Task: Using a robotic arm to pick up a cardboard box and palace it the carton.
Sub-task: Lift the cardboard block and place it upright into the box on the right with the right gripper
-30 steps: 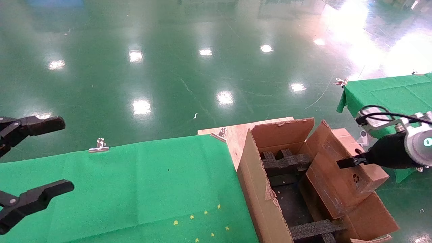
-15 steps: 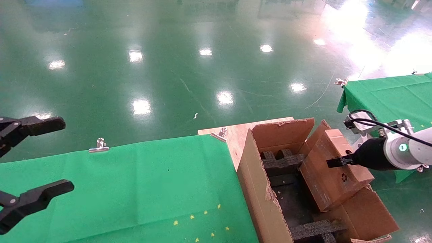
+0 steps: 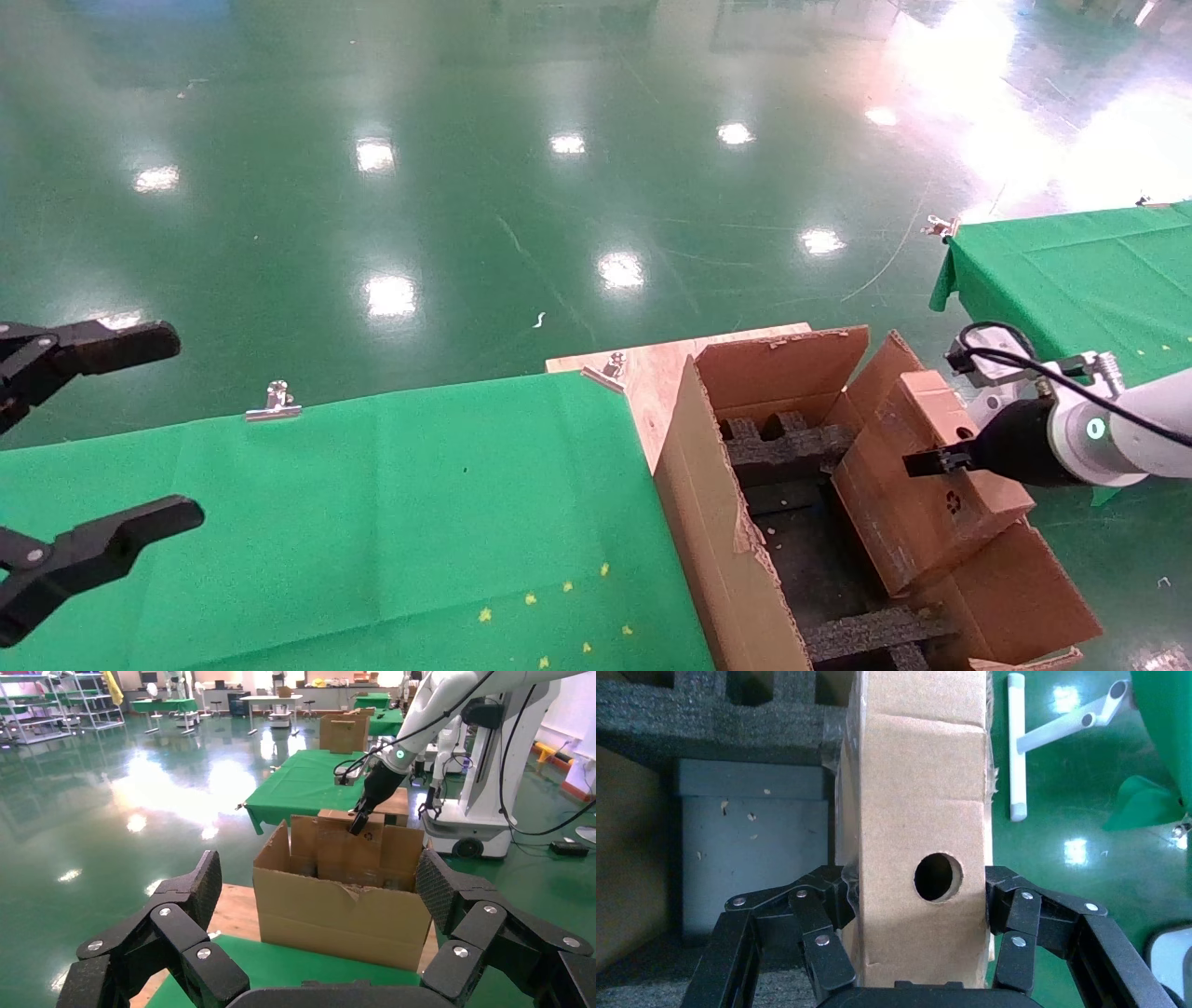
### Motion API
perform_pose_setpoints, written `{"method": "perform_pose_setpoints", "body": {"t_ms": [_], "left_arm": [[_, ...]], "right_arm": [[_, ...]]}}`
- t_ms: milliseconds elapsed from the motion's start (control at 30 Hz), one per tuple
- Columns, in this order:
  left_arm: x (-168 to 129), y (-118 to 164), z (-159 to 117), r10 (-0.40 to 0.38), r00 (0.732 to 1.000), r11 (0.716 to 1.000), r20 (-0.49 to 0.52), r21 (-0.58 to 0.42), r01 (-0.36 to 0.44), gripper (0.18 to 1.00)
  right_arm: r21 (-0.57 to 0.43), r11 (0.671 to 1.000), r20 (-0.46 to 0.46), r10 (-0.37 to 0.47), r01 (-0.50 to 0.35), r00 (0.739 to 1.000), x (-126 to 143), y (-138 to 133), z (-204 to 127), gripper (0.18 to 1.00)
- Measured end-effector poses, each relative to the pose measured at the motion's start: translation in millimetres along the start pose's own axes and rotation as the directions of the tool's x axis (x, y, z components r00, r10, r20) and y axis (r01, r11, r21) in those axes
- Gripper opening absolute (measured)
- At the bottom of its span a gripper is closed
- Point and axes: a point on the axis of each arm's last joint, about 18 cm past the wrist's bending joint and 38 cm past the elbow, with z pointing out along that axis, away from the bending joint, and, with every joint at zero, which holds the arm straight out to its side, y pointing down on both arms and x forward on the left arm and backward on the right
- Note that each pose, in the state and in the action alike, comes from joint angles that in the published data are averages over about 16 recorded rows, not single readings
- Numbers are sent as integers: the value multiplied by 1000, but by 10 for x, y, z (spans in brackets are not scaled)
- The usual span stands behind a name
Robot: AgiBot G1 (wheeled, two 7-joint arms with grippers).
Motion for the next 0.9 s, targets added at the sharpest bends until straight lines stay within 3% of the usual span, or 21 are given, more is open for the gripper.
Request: {"method": "perform_pose_setpoints", "body": {"t_ms": [900], "left_arm": [[0, 0, 0, 0, 1000, 1000, 0, 0, 0, 1001]], "right_arm": [[-64, 998, -19, -27, 26, 999, -331, 256, 512, 275]]}}
